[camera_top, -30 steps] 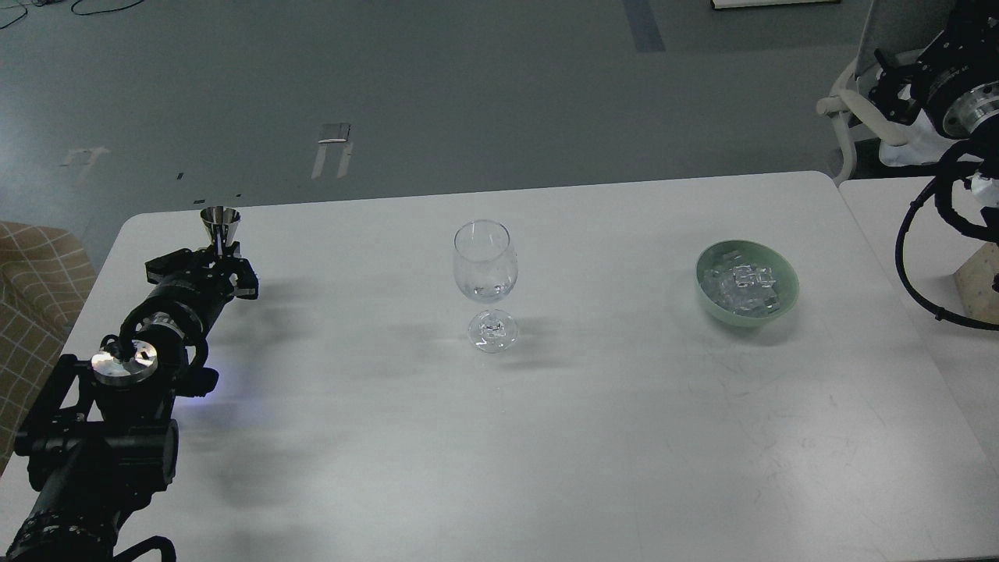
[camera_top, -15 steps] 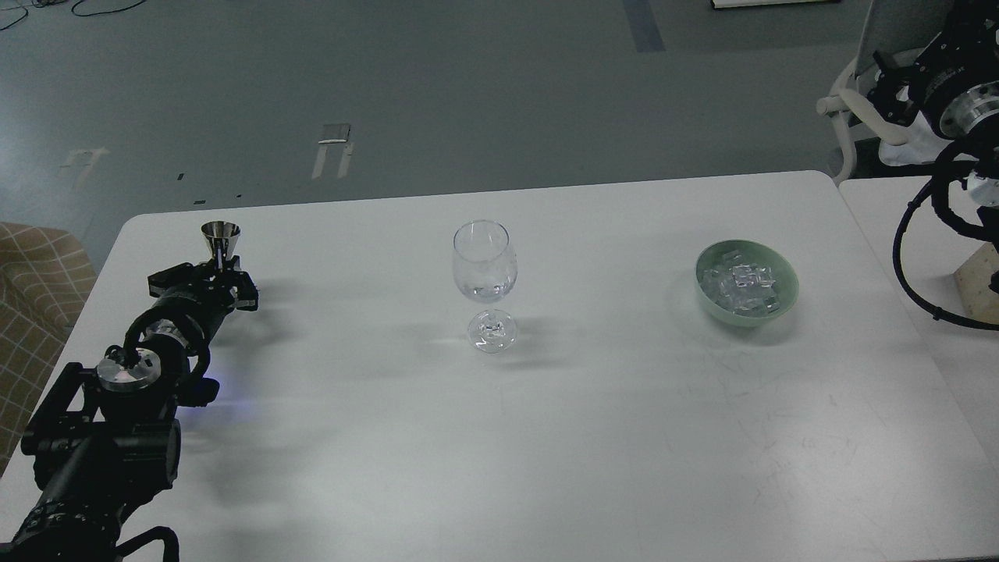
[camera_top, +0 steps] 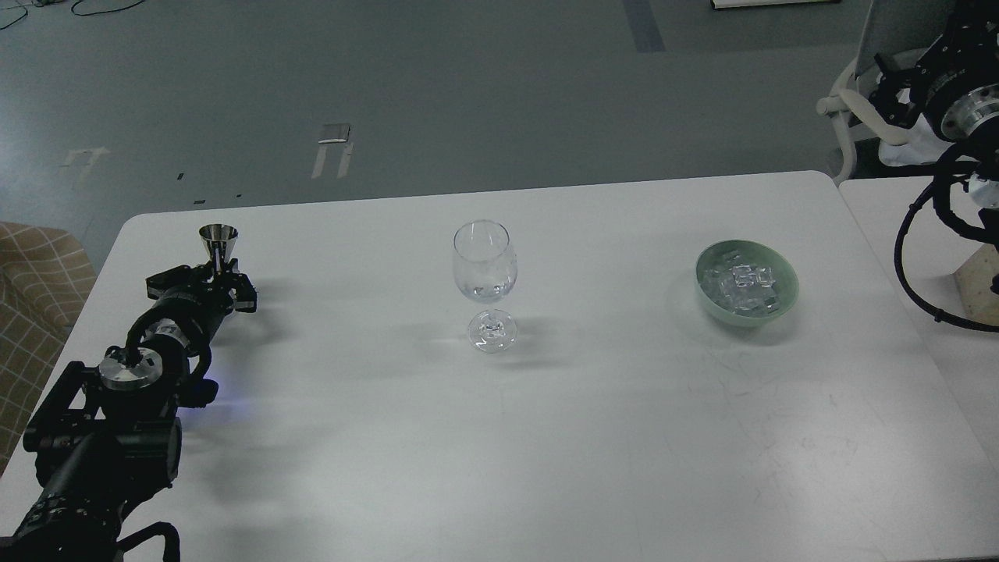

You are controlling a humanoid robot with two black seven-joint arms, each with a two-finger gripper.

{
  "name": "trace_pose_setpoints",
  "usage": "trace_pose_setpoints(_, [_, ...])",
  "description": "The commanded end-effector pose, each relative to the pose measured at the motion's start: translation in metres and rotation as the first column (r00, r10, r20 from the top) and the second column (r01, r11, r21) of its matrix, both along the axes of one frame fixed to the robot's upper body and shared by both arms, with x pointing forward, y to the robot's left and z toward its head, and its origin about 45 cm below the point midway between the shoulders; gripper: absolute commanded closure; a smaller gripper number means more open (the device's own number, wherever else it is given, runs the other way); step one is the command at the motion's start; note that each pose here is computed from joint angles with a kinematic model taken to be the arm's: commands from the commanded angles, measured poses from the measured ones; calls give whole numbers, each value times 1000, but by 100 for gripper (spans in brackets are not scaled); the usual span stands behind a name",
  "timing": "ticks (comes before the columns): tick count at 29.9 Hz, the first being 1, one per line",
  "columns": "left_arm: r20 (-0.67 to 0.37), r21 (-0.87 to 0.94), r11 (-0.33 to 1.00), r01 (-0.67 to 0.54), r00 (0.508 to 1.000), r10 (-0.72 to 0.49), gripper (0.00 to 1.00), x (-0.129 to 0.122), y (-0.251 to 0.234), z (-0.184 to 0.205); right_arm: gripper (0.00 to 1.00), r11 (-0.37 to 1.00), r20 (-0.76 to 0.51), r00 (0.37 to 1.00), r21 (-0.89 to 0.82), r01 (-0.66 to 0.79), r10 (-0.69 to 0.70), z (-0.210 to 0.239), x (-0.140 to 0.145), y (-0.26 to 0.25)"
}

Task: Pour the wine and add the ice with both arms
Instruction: 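Open the left gripper, release the jigger and lift away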

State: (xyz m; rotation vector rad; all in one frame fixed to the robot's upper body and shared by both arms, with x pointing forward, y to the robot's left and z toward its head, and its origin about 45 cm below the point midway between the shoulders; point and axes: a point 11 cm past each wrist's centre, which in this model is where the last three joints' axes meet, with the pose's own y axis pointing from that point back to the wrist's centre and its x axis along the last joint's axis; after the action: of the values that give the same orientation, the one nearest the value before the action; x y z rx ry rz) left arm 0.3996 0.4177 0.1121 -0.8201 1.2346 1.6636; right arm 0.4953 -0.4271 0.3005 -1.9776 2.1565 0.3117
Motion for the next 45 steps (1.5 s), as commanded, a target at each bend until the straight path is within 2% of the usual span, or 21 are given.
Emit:
trace_pose_setpoints(1, [0,3,1000,-2,1000,2,70,0,2,1,0,1000,4,1000,1,-2,2,2,1,1])
trace_pose_setpoints(3, [-1,4,1000,-4,1000,4,67,0,2,0,0,1000,4,1000,1,-2,2,2,1,1])
trace_pose_setpoints(14, [-3,13,1000,13,1000,-13,66,-2,1,-1,0,1000,4,1000,1,-2,2,2,1,1])
trace_pose_setpoints(20, [8,16,1000,20,1000,-20,60,1,1,3,0,1000,5,1000,-3,3,-3,3,0,-2])
trace_pose_setpoints(31, [29,21,999,27,999,-27,60,9,0,13,0,1000,12,1000,-3,-21,21,5,0,6])
trace_pose_setpoints(45, [19,32,999,26,999,-27,60,5,4,11,0,1000,13,1000,-8,-16,16,6,-1,2])
